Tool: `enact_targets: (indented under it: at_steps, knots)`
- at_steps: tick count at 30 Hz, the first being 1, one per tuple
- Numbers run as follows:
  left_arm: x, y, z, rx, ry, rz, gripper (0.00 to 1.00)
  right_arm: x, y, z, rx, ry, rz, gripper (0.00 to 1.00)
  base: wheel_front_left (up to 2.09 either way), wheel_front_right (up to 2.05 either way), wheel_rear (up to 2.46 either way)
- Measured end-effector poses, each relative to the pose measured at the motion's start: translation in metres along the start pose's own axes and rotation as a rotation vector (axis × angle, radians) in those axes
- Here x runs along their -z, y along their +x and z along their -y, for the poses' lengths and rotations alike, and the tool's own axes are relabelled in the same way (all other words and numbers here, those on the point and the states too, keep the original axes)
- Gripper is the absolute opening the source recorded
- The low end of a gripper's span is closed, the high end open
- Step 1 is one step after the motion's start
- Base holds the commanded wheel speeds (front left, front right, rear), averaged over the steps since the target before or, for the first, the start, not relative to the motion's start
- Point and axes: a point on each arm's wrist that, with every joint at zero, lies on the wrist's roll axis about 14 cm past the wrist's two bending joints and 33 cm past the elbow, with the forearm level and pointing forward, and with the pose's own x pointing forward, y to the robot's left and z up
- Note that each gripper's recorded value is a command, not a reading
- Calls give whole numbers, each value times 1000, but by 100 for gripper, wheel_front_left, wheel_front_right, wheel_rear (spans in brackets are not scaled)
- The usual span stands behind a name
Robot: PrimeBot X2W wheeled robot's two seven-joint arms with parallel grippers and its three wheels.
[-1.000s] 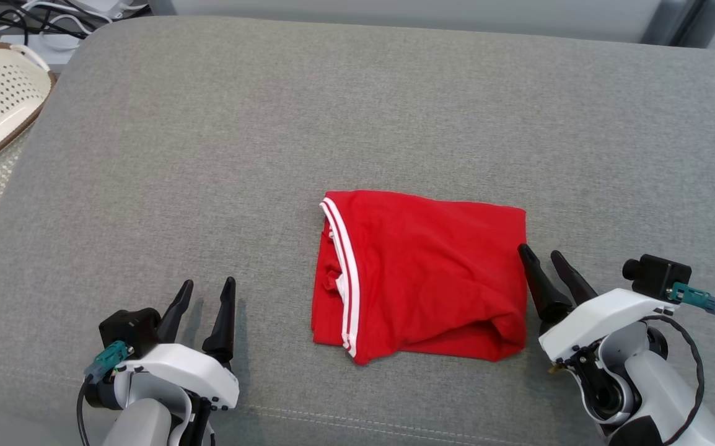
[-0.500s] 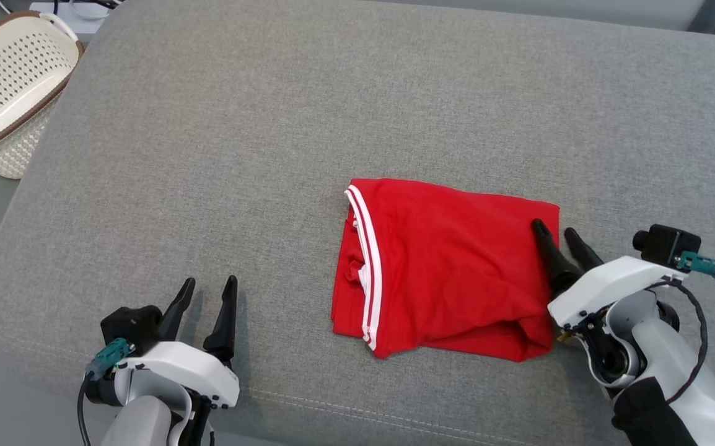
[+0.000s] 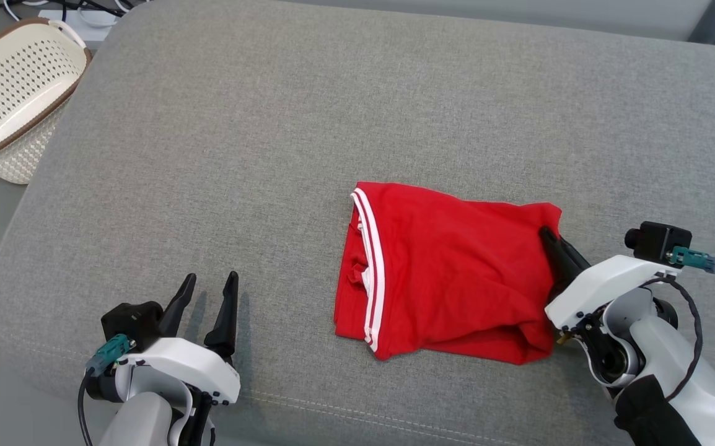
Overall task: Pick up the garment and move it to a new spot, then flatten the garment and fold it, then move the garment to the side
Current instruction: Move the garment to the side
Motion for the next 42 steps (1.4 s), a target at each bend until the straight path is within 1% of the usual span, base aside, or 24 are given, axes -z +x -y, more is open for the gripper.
enact_targets:
  at_steps: [4, 8, 13, 17, 26, 28, 34, 42]
  knots:
    - [-2, -1, 1, 3, -1, 6, 100, -7, -3, -1, -3, -12, 27, 0, 0, 0, 0]
    - [-7, -3, 3, 8, -6, 22, 100, -20, -7, -8, -24, -39, 84, 0, 0, 0, 0]
    - [-16, -8, 9, 24, -6, 52, 100, -41, -21, -26, -75, -94, 151, 0, 0, 0, 0]
    - [-14, -11, 22, 58, -8, 53, 100, -64, -37, -46, -129, -127, 221, 0, 0, 0, 0]
    - [-19, 3, 82, 216, 17, 65, 100, -117, -91, -61, -182, -196, 338, 0, 0, 0, 0]
    - [-20, 7, 97, 254, 19, 65, 100, -120, -102, -60, -178, -216, 330, 0, 0, 0, 0]
    - [-18, 15, 144, 373, 32, 59, 100, -140, -138, -40, -110, -205, 416, 0, 0, 0, 0]
    - [-3, 17, 198, 516, 61, 20, 100, -137, -180, -8, 11, -172, 463, 0, 0, 0, 0]
